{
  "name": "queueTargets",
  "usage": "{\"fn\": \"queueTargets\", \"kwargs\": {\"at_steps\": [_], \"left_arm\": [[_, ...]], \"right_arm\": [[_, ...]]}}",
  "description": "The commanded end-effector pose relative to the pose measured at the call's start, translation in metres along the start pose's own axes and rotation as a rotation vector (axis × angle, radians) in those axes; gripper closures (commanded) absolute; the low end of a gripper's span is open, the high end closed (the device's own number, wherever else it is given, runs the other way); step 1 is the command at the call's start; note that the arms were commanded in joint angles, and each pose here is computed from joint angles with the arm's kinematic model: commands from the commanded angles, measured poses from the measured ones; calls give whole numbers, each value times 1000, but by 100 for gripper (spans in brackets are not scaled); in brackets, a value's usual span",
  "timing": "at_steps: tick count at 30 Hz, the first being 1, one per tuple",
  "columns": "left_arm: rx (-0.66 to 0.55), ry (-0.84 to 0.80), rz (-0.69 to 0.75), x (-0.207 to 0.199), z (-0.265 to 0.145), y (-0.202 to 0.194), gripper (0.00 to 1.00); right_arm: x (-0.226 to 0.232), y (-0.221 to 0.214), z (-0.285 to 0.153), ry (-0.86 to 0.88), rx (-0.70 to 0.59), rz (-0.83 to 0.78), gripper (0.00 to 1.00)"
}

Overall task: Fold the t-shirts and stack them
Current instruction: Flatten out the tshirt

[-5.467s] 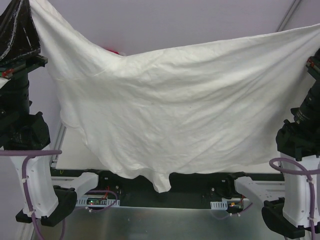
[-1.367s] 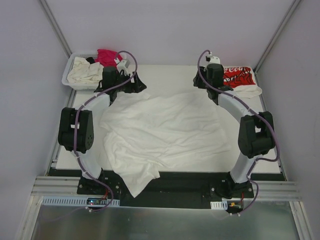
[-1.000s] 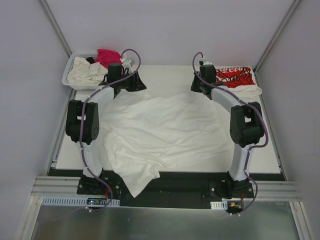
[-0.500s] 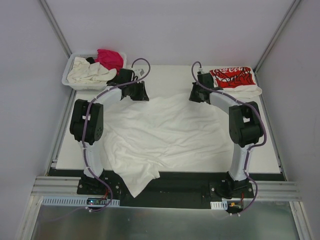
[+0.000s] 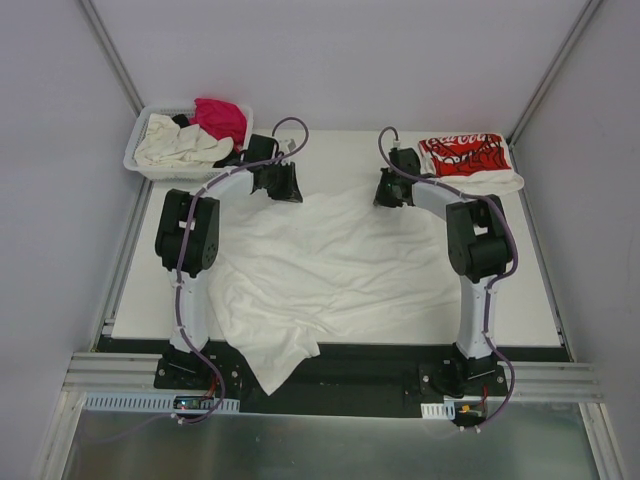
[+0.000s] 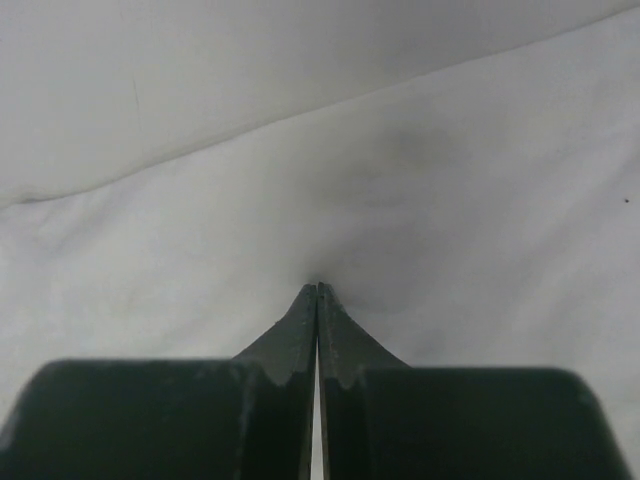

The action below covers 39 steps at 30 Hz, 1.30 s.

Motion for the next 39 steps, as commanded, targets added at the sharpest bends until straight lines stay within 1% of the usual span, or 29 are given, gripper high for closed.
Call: {"fn": "queueTargets", "kwargs": {"at_steps": [1,6,14,16,18,23,26,27,29,30,34,35,36,37,38,39], "left_arm": [[1,25,9,0,6,12,86],[21,34,-4,8,20,15,86],[30,67,-5,16,31,23,87],[17,77,2,17,30,29,88],[21,83,0,19,32,31,88],[-3,94,3,24,35,42,89],[-13,100,2,27,36,46,89],[-15,101,-1,29,36,47,89],[-24,101,-2,30,37,50,90],[-26,102,0,31,38,51,90],[-49,102,4,30,30,59,92],[-71,99,19,24,20,66,91],[-79,98,29,22,14,68,86],[-86,90,46,19,8,70,75],[-113,85,70,10,-5,77,68],[-119,82,85,6,-11,78,59]], "right_arm": [[7,16,3,32,-11,30,99],[0,24,8,17,-12,55,99],[-12,43,18,2,-9,105,99],[-13,52,18,8,-22,114,99],[-20,56,22,-4,-8,130,99],[-15,75,22,22,-12,139,98],[-15,82,16,45,-24,140,92],[-15,83,13,51,-23,141,87],[-12,87,4,73,-34,140,82],[-10,88,0,85,-34,139,77],[-4,90,-27,124,-56,123,71],[1,93,-41,141,-75,113,71],[3,93,-47,154,-77,103,68],[0,88,-50,150,-67,99,67],[1,88,-56,156,-72,90,66],[5,89,-68,173,-89,83,64]]}}
Point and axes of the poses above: each gripper's point midway between its finger pads, its own z axis out along the fingers, its own x axis along the line the jaws close on, y = z × x, the point moved 9 cm from there along -z, back along the fingers, and after that the axes turned 15 degrees about z, right-handed, at the moved point
